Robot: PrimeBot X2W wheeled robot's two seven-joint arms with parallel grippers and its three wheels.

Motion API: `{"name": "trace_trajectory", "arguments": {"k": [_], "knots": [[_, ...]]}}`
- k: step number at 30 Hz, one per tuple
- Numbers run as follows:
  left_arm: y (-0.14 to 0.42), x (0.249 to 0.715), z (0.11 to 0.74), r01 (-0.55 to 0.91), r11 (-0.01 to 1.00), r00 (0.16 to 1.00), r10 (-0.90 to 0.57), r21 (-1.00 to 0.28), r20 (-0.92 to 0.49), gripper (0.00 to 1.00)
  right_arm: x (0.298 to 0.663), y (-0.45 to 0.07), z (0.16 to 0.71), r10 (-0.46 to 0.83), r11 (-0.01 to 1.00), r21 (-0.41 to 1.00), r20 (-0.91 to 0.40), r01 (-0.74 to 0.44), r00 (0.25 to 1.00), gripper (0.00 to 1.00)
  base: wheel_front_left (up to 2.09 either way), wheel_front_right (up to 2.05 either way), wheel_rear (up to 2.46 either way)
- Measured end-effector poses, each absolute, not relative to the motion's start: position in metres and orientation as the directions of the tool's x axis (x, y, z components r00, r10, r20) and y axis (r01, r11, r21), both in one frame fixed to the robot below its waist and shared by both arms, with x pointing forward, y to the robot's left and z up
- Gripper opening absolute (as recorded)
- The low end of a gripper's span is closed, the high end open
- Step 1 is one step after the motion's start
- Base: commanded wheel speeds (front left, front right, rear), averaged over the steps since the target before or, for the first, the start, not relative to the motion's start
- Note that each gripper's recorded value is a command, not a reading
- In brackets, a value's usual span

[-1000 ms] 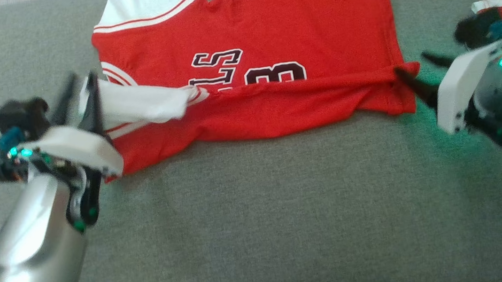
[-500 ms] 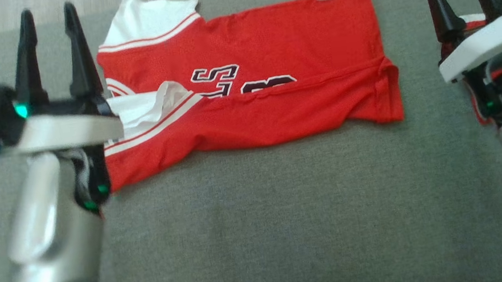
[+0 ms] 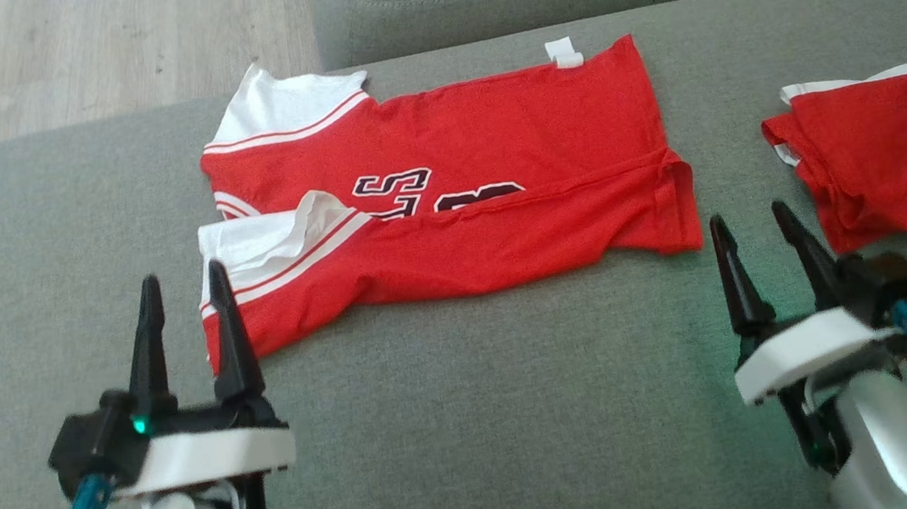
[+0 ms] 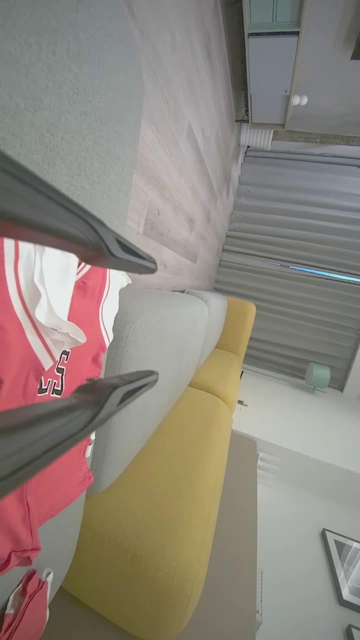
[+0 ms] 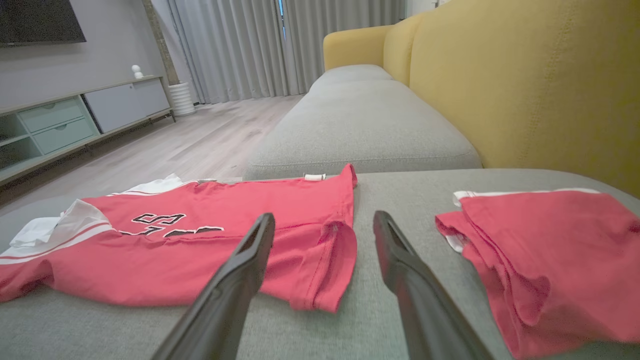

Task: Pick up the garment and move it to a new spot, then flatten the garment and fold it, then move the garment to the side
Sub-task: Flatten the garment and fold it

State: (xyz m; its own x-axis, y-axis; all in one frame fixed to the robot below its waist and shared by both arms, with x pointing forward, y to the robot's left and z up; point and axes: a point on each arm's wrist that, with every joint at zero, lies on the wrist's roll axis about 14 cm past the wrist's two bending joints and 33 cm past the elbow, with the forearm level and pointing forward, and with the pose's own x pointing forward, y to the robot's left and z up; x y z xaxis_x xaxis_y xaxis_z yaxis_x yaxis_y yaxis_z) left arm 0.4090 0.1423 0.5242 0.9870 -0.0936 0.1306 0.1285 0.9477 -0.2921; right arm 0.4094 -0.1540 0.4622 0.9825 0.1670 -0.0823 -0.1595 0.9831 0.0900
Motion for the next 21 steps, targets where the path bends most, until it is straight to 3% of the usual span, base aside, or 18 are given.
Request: {"name": "trace_trajectory", "arguments": {"k": [9,21], "knots": [[0.141,0.403,0.499,0.112,0.957,0.993,-0.101,-0.268,0.053,1.0,0.405,-0.155,0.468,0.147,0.987,0.082,-0.058,-0.142,0.988,1.0,0.0,0.0,0.0],[0.145,0.418,0.413,0.0,0.982,0.96,-0.053,-0.187,-0.276,1.0,0.407,-0.158,0.461,0.137,0.988,0.085,-0.076,-0.131,0.988,1.0,0.0,0.0,0.0]]}}
